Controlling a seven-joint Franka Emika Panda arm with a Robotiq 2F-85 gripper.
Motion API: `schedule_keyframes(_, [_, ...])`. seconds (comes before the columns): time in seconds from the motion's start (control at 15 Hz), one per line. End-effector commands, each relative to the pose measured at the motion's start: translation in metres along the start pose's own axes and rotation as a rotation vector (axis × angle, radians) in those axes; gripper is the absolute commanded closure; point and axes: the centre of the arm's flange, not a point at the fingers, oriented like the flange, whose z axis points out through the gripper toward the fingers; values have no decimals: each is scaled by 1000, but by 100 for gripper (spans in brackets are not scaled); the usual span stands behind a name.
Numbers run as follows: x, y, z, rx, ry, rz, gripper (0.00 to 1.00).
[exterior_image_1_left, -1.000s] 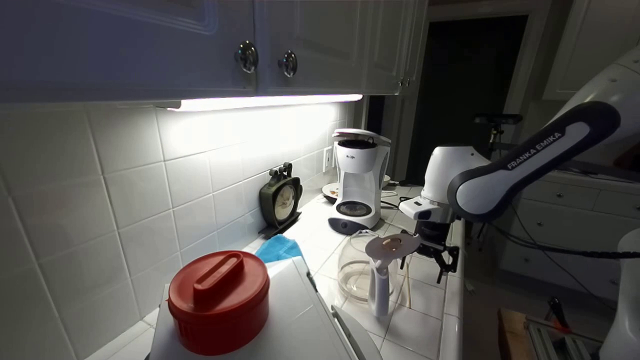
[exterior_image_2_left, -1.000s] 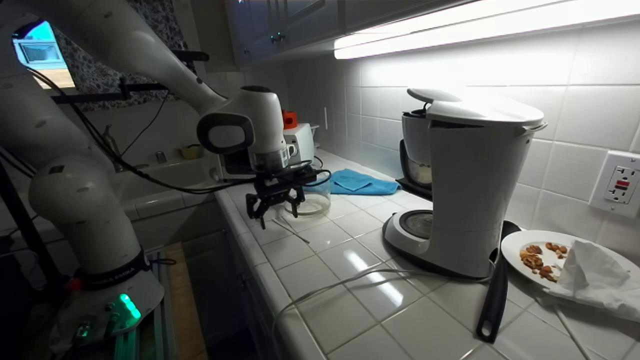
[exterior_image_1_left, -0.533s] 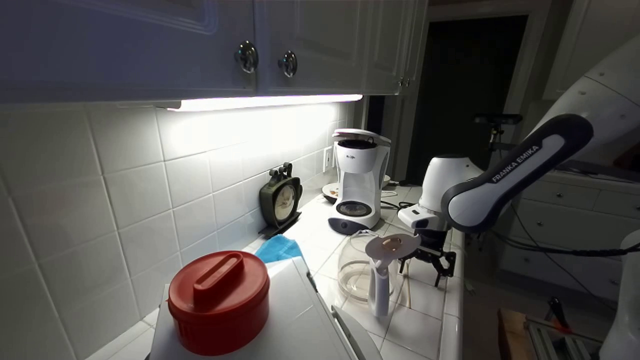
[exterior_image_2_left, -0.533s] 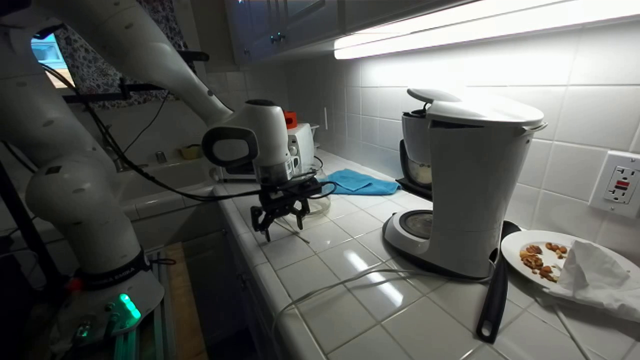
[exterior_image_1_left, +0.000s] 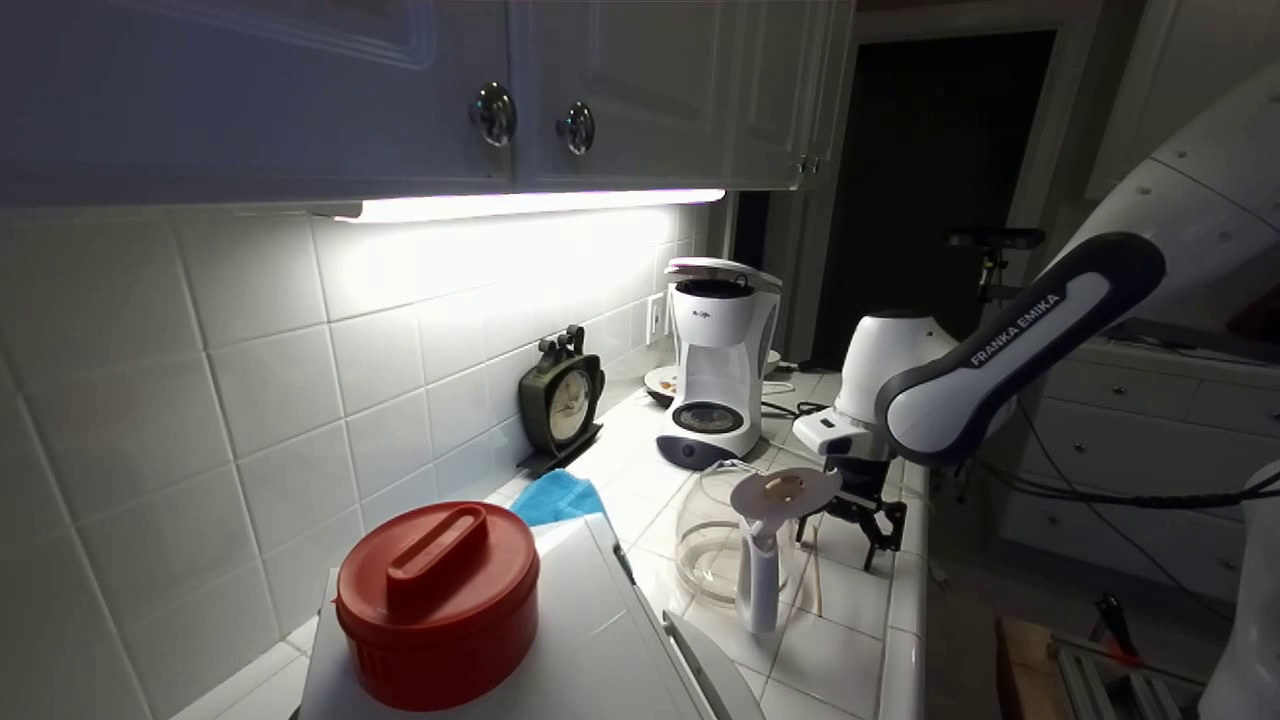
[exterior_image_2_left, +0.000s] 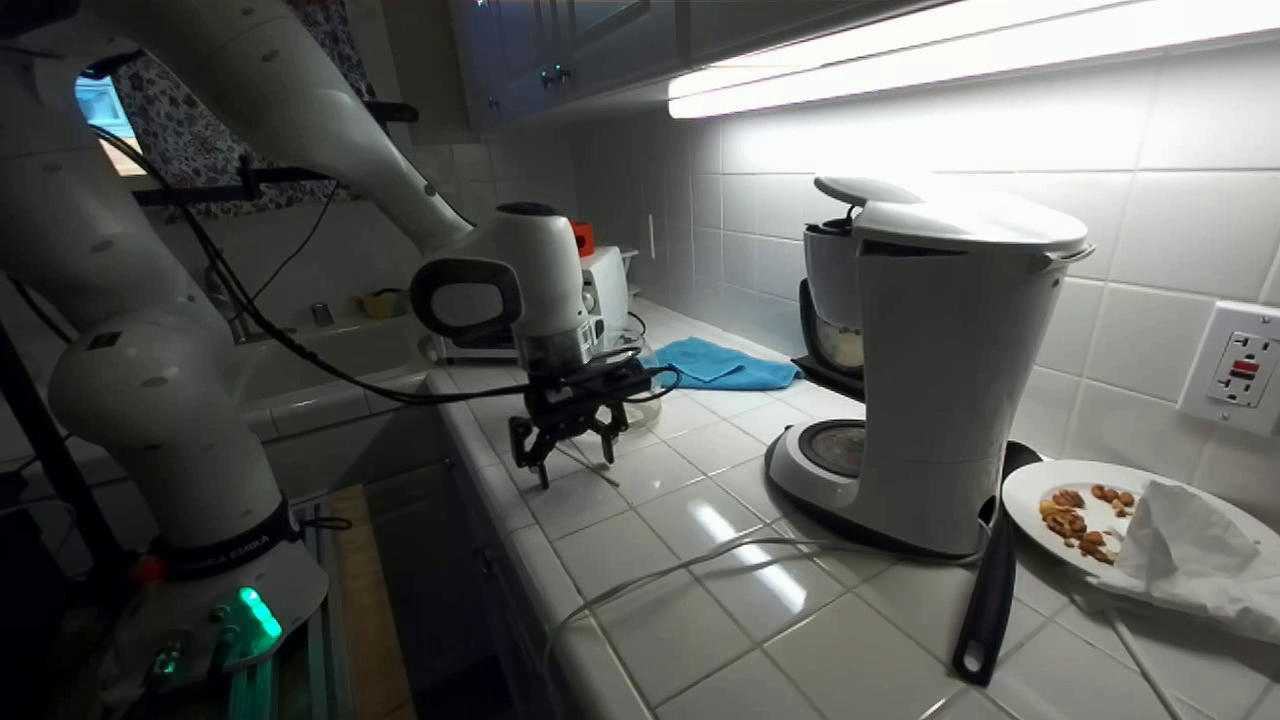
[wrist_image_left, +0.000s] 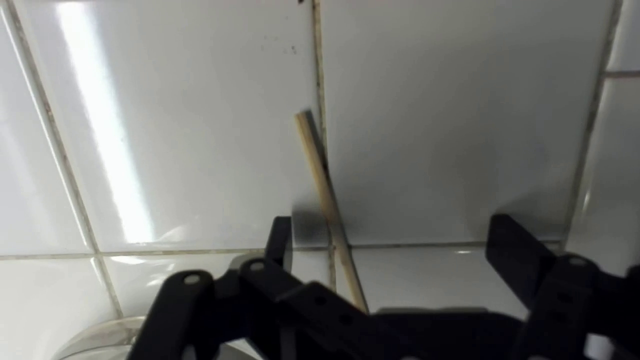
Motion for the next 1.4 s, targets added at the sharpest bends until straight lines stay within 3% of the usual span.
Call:
schedule_keyframes(0.0, [-7,14,3,-20,6,3,13])
schedule_keyframes(0.07, [-8,16,2,-22,6,5,26])
schedule_keyframes(0.13, [-9,17,2,-24,5,6,29])
schedule_keyframes(0.73, [-10,22,-1,-33,8,7,94])
schedule_keyframes(0.93, [-10,23,-2,-37,10,4,98])
schedule_keyframes(1.33, [-1,21,-16,-57,12,-9,93])
